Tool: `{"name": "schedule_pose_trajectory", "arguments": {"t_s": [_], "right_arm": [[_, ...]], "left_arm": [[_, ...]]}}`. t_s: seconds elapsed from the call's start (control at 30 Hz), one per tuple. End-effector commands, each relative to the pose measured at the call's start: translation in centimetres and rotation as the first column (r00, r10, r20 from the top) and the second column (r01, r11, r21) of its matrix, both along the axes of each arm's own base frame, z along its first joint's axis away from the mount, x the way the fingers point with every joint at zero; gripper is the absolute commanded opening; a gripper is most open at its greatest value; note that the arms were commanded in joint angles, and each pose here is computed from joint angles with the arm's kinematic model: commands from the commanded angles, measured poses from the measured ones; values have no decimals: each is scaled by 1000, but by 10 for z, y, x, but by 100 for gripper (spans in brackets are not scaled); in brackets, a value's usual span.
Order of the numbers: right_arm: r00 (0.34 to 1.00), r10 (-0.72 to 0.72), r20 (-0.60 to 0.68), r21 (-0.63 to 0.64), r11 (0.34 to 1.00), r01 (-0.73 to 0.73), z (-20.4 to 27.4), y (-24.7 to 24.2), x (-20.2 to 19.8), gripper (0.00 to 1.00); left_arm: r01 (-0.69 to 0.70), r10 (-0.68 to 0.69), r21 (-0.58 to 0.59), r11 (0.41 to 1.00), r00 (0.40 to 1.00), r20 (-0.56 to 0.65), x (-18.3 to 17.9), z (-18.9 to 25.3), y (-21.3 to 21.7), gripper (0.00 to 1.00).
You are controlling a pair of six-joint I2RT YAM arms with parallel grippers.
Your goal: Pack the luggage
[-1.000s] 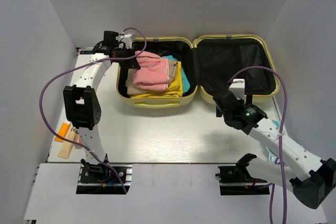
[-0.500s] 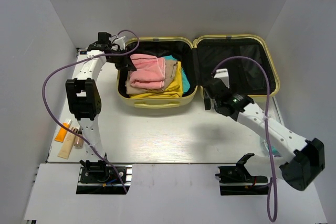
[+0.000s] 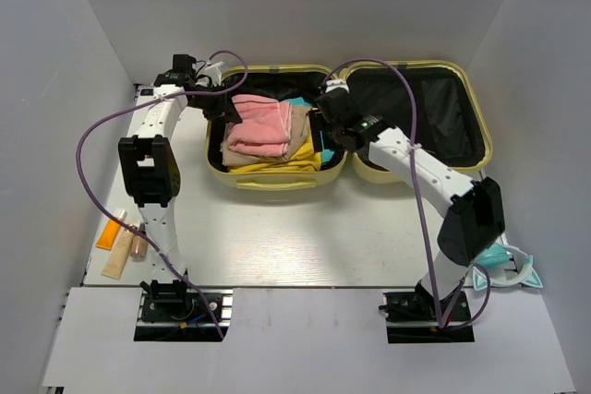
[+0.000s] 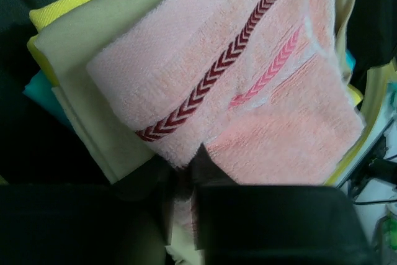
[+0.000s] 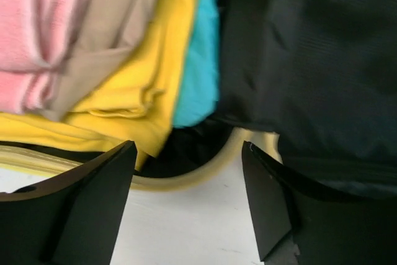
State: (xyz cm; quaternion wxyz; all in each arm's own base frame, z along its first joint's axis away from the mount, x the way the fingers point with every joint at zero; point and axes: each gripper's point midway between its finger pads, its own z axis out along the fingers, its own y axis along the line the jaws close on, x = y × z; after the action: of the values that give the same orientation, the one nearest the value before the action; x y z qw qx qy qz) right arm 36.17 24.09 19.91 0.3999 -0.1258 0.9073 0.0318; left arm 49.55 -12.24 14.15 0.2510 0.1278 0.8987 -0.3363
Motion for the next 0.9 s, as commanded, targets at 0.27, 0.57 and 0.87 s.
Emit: {"name": "schedule_pose_trajectory", "arguments": {"t_s": [0.27, 0.57, 0.87], "right_arm": [[995, 96, -37, 171, 981, -88, -7, 68, 29, 61], [993, 118, -18, 221, 969, -112, -17, 93, 47, 56], [990, 104, -100, 263, 962, -74, -51, 107, 51, 58]], "left_arm": [[-66, 65, 13, 998, 993, 97, -1, 52, 9, 100], [-236, 226, 89, 968, 968, 112, -37, 93, 30, 100], [-195, 196, 129, 972, 981, 6, -65, 52, 14, 100]]}}
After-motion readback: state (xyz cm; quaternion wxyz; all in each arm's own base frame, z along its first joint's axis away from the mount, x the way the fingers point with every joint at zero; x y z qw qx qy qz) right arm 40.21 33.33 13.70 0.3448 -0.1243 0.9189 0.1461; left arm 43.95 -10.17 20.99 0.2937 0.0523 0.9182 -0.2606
